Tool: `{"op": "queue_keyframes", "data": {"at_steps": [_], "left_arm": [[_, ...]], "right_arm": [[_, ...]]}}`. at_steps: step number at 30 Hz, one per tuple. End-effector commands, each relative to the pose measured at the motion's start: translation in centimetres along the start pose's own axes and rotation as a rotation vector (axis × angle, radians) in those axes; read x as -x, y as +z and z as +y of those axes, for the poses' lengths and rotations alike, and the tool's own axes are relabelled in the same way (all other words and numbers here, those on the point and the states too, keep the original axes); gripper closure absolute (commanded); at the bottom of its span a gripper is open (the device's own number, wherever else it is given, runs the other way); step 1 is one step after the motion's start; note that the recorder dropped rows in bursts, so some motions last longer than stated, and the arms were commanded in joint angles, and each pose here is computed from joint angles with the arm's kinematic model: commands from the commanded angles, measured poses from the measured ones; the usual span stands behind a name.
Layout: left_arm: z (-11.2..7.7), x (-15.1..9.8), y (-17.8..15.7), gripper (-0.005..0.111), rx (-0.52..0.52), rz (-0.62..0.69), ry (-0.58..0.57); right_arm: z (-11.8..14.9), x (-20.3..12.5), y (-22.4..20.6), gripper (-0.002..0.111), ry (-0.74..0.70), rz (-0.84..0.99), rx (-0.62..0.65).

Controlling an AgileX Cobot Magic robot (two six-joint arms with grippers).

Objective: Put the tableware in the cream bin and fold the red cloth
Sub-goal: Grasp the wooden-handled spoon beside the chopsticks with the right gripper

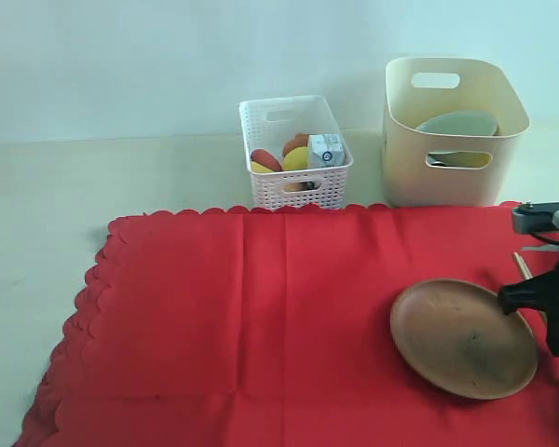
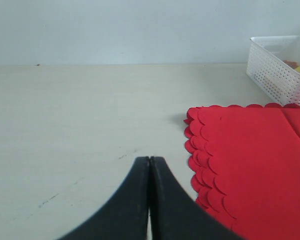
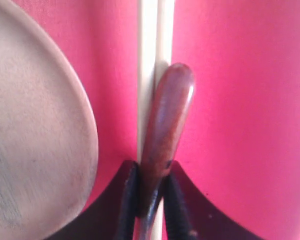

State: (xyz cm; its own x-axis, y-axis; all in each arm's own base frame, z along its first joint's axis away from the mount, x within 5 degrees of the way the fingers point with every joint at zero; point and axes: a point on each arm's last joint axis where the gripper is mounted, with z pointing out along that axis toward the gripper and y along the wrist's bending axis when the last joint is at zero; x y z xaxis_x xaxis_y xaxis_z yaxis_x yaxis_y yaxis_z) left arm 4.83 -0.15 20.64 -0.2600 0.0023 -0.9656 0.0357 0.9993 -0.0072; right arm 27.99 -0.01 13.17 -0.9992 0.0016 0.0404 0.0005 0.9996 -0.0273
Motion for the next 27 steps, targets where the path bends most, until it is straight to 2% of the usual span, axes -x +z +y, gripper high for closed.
{"op": "queue_keyframes", "data": {"at_steps": [1, 7, 18, 27], "left_arm": [[0.0, 0.0, 0.0, 0.107, -0.001, -0.014, -0.004], [0.0, 0.0, 0.0, 0.107, -0.001, -0.014, -0.004], [0.0, 0.0, 0.0, 0.107, -0.001, -0.014, -0.004], [0.0, 0.0, 0.0, 0.107, -0.001, -0.014, -0.004]], "right_arm": [[-0.1, 0.0, -0.7, 0.108, -0.010, -0.015, -0.006], [-0.2, -0.3, -1.4, 0.108, -0.038, -0.032, -0.006], [0.0, 0.8, 0.6, 0.108, -0.037, -0.058, 0.000], [0.0, 0.7, 1.2, 0.081, -0.037, -0.027, 0.000]]}}
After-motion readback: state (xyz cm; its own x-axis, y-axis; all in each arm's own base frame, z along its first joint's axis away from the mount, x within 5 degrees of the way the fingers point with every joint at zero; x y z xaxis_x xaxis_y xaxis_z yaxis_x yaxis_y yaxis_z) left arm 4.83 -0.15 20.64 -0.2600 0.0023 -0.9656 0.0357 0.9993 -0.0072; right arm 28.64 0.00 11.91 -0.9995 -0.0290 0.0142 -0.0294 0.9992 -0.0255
